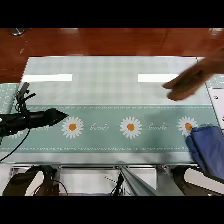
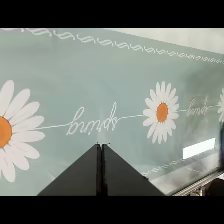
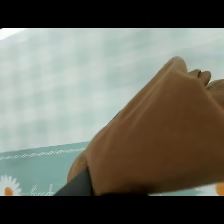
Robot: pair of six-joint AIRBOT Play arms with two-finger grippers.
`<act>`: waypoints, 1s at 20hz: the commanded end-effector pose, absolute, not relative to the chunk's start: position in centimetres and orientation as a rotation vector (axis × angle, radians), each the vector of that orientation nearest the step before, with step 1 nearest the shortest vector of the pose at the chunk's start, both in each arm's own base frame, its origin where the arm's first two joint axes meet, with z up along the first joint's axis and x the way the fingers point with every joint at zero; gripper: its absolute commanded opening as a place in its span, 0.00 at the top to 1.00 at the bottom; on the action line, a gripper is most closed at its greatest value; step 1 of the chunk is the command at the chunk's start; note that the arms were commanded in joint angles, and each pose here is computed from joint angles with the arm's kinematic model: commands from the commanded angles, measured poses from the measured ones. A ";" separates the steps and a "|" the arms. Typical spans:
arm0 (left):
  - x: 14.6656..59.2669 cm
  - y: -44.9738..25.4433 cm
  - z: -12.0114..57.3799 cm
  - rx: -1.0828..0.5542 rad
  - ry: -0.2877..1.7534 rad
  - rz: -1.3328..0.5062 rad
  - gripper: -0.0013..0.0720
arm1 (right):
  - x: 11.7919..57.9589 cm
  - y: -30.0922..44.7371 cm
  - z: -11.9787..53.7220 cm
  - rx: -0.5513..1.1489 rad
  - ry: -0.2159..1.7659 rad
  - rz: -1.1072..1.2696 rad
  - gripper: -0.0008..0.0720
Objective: Fold the shirts.
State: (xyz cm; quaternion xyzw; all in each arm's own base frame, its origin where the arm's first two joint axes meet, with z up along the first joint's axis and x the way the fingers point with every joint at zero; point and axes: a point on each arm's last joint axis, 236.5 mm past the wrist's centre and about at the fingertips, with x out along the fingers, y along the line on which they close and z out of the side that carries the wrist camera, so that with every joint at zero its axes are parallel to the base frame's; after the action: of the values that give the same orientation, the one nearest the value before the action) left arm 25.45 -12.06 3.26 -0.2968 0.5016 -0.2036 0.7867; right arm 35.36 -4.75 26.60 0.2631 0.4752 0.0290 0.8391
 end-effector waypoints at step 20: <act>28.9 -12.5 7.0 -0.697 0.891 -0.475 0.96 | 4.2 -17.2 14.4 0.601 1.255 -1.182 0.13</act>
State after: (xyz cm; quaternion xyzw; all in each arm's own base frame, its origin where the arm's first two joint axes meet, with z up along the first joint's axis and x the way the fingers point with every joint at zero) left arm 28.05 -12.18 5.47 -0.3092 0.4390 -0.2156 0.8156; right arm 3.12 -16.54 15.23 0.2541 0.5347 -0.5244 0.6120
